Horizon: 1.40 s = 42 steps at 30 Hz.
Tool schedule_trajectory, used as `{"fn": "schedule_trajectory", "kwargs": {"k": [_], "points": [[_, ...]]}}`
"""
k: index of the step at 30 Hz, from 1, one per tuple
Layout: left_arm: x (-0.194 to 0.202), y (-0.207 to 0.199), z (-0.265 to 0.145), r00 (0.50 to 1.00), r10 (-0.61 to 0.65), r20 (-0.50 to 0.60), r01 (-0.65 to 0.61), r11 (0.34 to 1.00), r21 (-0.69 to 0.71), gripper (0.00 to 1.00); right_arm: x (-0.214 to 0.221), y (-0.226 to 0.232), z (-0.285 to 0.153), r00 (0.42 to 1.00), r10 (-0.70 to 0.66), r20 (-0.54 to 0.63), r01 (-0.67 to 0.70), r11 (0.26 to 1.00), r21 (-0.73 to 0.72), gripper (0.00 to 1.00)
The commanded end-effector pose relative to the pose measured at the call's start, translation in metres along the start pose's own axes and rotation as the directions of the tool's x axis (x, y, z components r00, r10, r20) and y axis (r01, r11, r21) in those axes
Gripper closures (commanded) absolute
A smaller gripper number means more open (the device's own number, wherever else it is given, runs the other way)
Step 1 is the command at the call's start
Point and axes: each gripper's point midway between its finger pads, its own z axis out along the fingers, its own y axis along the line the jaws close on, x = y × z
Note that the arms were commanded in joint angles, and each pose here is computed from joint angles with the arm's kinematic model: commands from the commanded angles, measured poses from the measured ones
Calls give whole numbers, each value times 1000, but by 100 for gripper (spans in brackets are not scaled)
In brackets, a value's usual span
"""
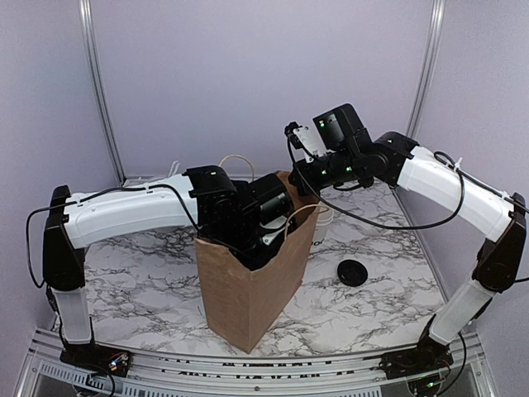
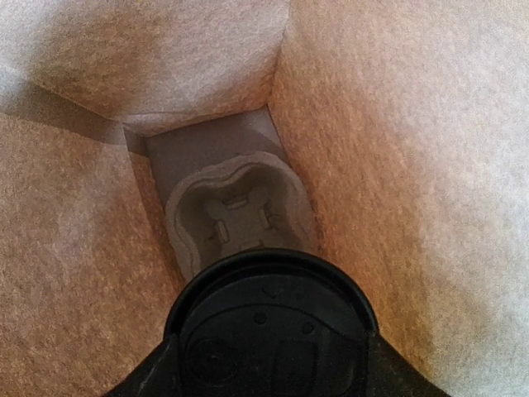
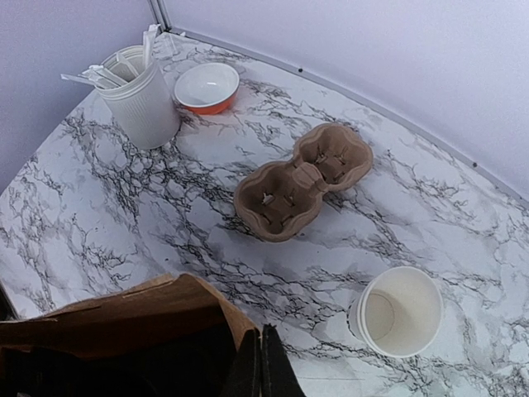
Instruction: Pack the takeout coffee
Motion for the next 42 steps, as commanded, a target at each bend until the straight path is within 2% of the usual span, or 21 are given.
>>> {"fn": "schedule_trajectory", "kwargs": {"k": [1,12,16,19,23,29,36,42], "points": [[8,-5,-9,999,8,-32,-7,1000,16,54,-4,-6,-3,1000,-4,25,3,999,40,100],[4,-3,-40,999,-22,24,22,1000,19,57,-3,-28,-6,1000,-10,24,6,986,166,100],[14,-4,-32,1000,-9,-16,10,1000,26,58,-18,-20,-15,997,-43,70,31,987,159,100],[22,-4,-26,999,5,-52,-3,1000,26,59,-24,6,-19,991,-101,88,89,988,129,100],[29,-2,-18,996,20,-81,-19,1000,16,59,-24,6,-18,989,-121,82,107,982,157,100],[37,-1,5,990,29,-140,-28,1000,11,59,-29,15,-22,986,-121,112,108,988,114,100],[32,-3,12,991,34,-133,-32,999,11,49,-23,19,-16,989,-121,88,113,989,92,100],[19,-2,-2,997,23,-77,-23,1000,-1,43,-17,19,-14,991,-117,72,111,990,85,100]]}}
